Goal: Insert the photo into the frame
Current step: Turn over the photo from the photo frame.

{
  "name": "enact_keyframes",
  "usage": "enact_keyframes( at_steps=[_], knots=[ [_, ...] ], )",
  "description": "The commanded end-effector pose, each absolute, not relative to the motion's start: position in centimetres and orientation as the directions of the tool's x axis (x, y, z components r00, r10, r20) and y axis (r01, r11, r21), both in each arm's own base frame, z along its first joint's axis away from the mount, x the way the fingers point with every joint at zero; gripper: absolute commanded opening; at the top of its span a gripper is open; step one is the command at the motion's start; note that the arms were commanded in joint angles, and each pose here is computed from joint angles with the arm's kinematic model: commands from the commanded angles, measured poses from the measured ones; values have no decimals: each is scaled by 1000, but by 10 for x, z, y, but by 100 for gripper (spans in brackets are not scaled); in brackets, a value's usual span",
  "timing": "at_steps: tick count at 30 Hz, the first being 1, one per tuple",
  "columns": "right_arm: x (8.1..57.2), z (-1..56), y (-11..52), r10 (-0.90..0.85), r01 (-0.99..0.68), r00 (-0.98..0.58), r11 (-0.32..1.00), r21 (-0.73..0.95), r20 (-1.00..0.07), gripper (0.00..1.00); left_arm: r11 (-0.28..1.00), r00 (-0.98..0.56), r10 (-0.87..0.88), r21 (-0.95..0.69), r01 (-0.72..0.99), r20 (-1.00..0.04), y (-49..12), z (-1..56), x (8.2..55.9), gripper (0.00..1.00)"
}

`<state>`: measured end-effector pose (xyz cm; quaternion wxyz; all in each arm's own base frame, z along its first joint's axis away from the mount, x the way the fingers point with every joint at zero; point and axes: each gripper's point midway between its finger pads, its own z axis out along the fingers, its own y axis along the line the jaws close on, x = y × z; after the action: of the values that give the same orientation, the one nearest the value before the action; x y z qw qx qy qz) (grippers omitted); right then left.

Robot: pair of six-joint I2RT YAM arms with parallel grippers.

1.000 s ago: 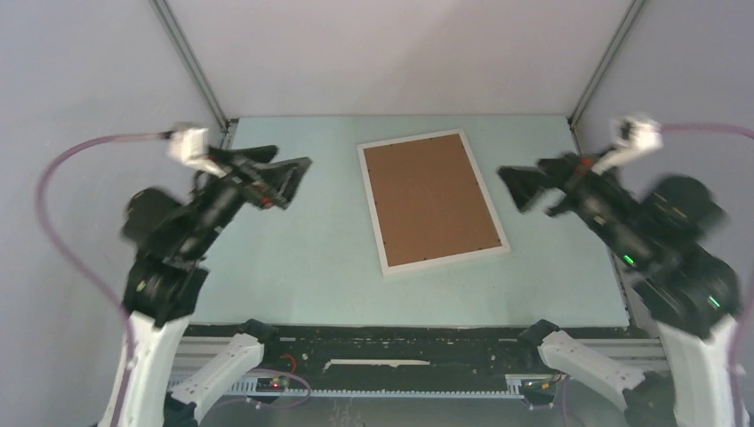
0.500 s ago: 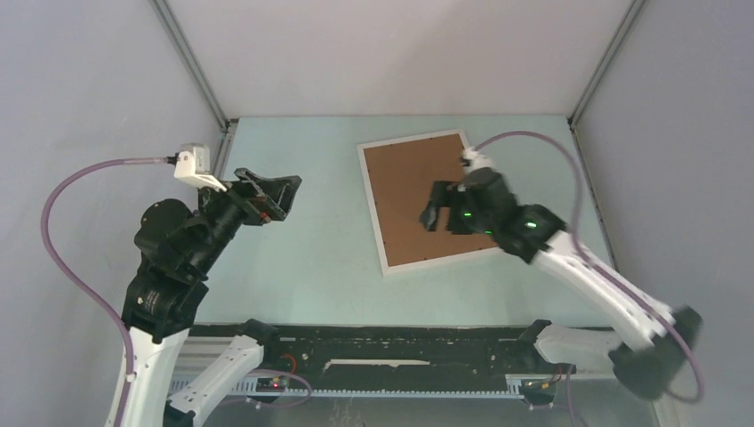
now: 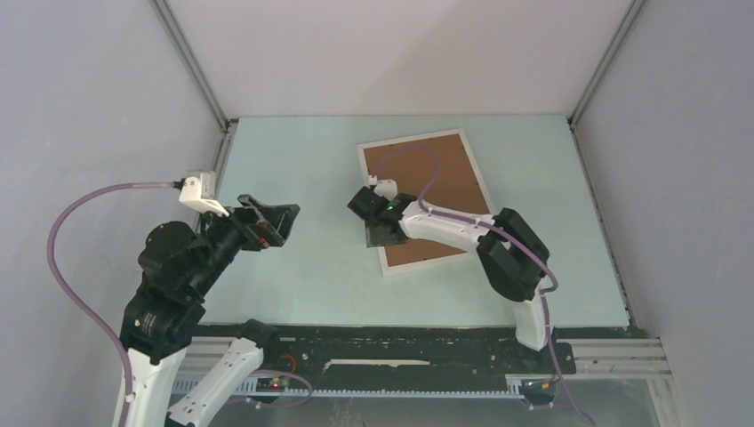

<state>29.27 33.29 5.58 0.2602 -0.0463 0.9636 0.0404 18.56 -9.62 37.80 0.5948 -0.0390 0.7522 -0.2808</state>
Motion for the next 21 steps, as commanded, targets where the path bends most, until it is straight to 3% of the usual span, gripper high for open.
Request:
enact_keyframes(
  at_steps=[1,7,13,21],
  knots=[
    [287,59,344,-96,-100,-843,995,-21,-529,55,842,-294,-374,-455,290,-880,-95,370,178,100],
    [276,43,351,-113,-100,-853,994,-54,-509,43,847,-292,-358,-440,298,-887,-93,367,171,100],
    [275,26,344,-148,-92,-851,987,-135,-503,40,858,-294,-343,-425,290,-892,-90,361,169,100],
    [275,63,341,-164,-113,-824,986,-127,-543,46,871,-296,-334,-413,267,-895,-86,354,170,100]
  ],
)
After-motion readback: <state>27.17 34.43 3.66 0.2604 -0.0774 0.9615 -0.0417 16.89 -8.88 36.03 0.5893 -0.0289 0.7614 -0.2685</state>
